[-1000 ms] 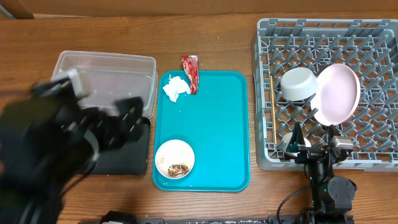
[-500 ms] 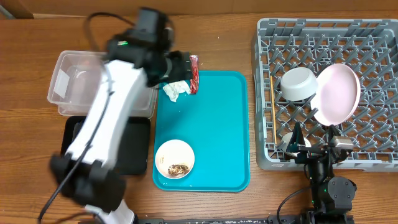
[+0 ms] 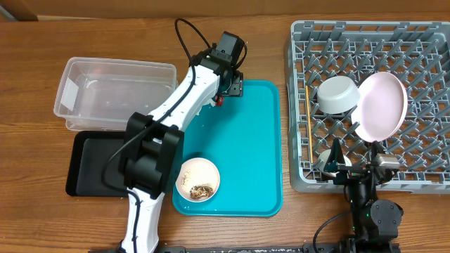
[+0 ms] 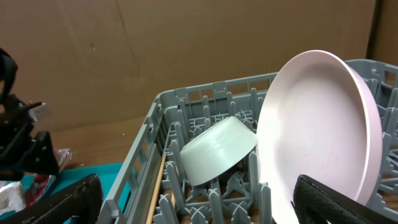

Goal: Sort waste into correct bins and load items into the dishwasher
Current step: 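Reach the left gripper to the red wrapper and grasp it, then drop the red wrapper into the clear plastic bin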

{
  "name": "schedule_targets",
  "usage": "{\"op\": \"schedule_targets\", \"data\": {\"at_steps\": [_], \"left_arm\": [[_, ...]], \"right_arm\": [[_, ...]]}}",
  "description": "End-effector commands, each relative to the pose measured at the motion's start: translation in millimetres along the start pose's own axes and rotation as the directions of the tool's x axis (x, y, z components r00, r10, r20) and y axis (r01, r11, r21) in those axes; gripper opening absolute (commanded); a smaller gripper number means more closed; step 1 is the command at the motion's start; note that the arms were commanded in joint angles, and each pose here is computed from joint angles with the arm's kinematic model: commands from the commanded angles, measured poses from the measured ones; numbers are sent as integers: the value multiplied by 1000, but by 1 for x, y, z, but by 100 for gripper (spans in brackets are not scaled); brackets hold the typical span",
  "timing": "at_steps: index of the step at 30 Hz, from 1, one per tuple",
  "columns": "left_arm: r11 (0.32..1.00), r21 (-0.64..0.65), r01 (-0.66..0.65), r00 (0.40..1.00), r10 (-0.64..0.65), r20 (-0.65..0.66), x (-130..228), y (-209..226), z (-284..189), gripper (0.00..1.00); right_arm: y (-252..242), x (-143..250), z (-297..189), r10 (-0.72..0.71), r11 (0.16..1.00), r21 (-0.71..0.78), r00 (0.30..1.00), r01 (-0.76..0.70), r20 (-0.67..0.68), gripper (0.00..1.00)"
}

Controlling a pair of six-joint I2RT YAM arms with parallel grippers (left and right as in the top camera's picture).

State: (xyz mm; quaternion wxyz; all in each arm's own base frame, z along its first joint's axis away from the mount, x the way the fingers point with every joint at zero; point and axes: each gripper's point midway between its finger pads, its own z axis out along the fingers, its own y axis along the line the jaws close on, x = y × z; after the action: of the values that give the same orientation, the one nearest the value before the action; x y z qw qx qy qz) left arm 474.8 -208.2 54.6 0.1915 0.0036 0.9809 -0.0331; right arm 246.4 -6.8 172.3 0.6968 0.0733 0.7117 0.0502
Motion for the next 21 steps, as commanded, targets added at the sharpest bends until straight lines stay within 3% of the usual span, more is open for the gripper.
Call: {"op": "schedule_targets", "data": {"at_steps": [1, 5, 9, 14, 16, 19, 21], "left_arm": [[999, -24, 35, 999, -34, 35, -8, 5, 6, 71], [999, -32, 38, 999, -38, 18, -3, 6, 18, 67], [998, -47, 32, 999, -32, -13, 5, 8, 27, 55], [997, -67, 23, 999, -25, -35, 11, 12, 29, 52], [998, -61, 25, 999, -27, -29, 10, 11, 29, 36], [999, -21, 31, 999, -32, -31, 8, 3, 27, 4], [999, 21, 33, 999, -32, -41, 7, -4, 23, 4]], "right_arm": [[-1, 2, 0, -1, 1000, 3, 1000, 1, 1, 100], [-1, 2, 0, -1, 1000, 3, 1000, 1, 2, 100], [-1, 2, 0, -1, 1000, 3, 1000, 1, 1, 100], [-1, 2, 0, -1, 1000, 3, 1000, 1, 2, 100], [-1, 2, 0, -1, 1000, 3, 1000, 1, 1, 100], [-1, 2, 0, -1, 1000, 3, 1000, 1, 1, 100], [-1, 2, 0, -1, 1000, 3, 1000, 1, 1, 100]]}}
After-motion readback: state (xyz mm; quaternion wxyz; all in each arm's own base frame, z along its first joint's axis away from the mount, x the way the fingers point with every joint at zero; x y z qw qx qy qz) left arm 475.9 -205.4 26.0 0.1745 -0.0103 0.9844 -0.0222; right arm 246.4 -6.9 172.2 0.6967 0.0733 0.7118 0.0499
